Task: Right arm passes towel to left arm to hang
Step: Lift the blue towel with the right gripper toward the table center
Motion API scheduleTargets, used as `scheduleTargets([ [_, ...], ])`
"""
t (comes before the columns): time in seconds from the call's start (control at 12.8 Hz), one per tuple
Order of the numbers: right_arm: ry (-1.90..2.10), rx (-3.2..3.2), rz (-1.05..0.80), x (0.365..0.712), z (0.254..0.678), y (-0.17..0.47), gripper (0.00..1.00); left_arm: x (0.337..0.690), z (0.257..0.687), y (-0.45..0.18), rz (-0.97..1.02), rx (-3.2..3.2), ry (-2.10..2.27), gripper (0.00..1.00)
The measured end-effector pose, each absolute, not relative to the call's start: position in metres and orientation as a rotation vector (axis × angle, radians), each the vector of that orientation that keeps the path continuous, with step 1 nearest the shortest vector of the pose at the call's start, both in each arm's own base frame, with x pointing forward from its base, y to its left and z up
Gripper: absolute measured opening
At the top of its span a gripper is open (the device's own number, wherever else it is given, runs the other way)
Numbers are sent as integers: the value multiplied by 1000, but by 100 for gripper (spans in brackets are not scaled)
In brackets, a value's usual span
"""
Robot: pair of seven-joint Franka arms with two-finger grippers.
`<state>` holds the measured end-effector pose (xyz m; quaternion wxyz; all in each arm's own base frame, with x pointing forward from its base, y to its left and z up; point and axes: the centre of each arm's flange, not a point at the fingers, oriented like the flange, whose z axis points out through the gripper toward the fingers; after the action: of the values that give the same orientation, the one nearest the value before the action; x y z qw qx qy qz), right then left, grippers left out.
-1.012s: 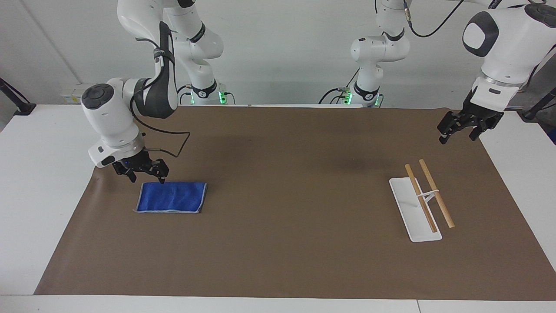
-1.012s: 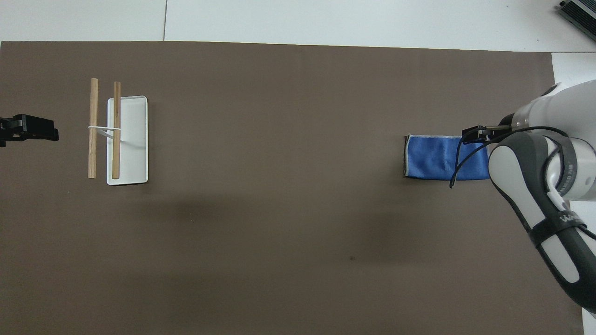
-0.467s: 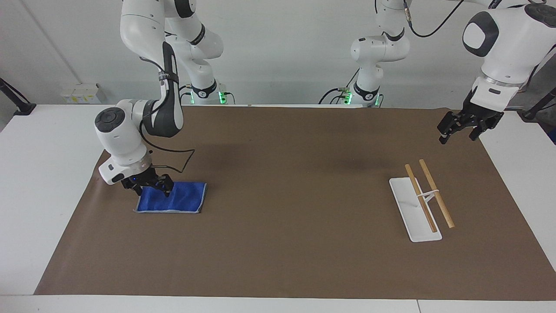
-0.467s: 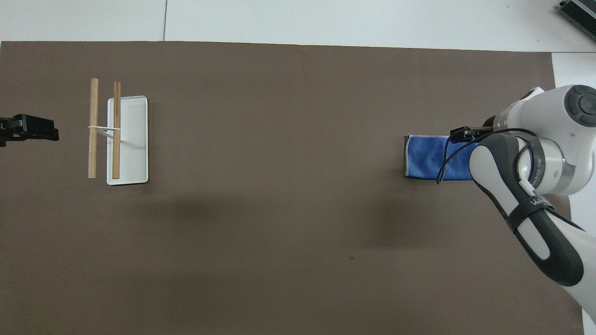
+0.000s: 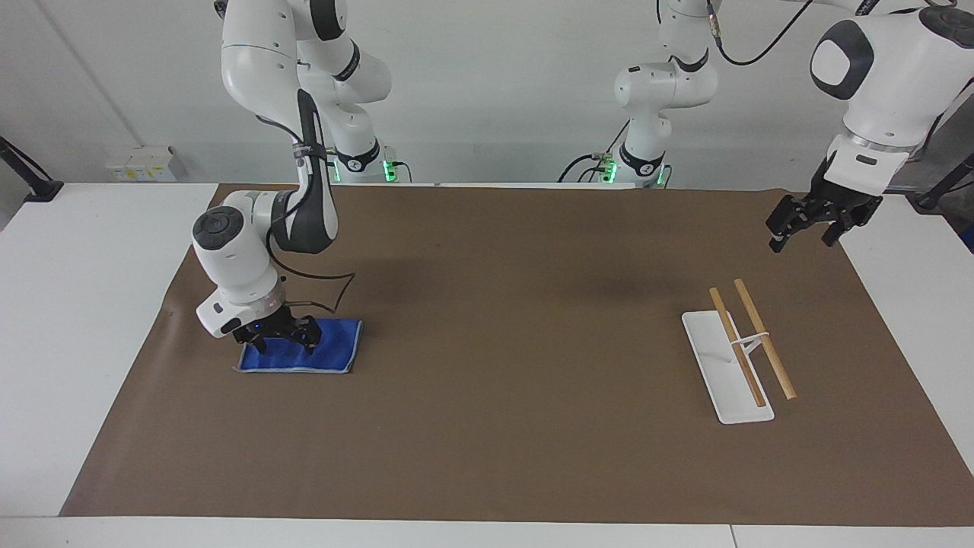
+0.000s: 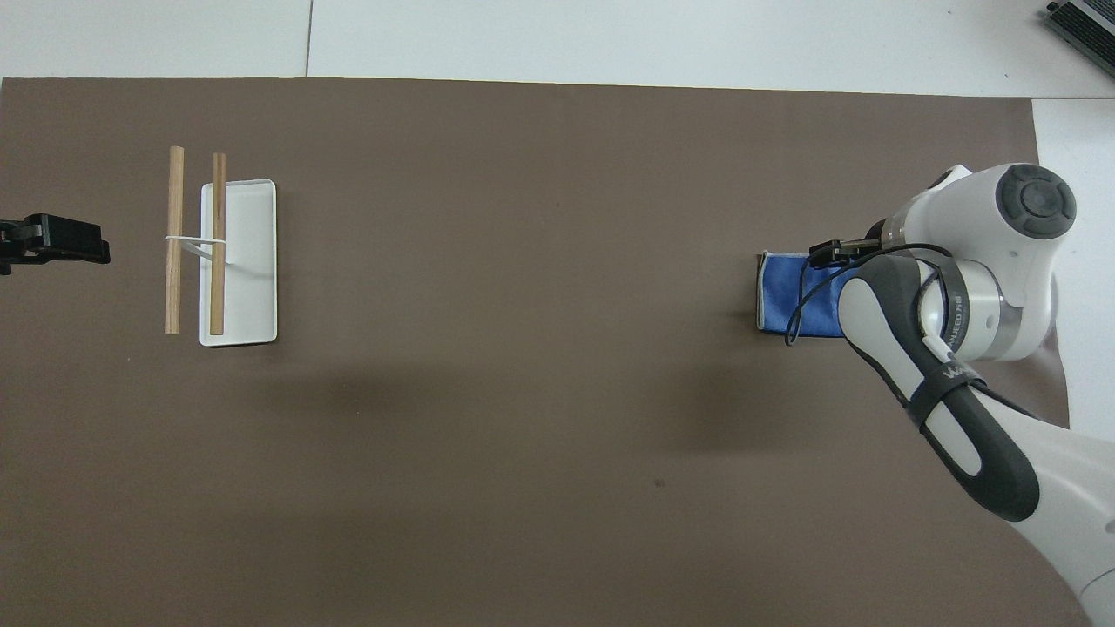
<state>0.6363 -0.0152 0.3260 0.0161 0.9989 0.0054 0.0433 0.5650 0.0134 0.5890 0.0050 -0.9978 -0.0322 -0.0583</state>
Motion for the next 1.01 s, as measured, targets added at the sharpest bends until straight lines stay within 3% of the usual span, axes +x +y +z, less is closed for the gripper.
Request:
scheduleTargets([
  [0.62,41,3110,2,613,285,-14,100,565,589,13,-182,-3125,-101,100],
  [1.01,72,3106,92,609,275,-16,100,565,589,13,-182,-3125,-101,100],
])
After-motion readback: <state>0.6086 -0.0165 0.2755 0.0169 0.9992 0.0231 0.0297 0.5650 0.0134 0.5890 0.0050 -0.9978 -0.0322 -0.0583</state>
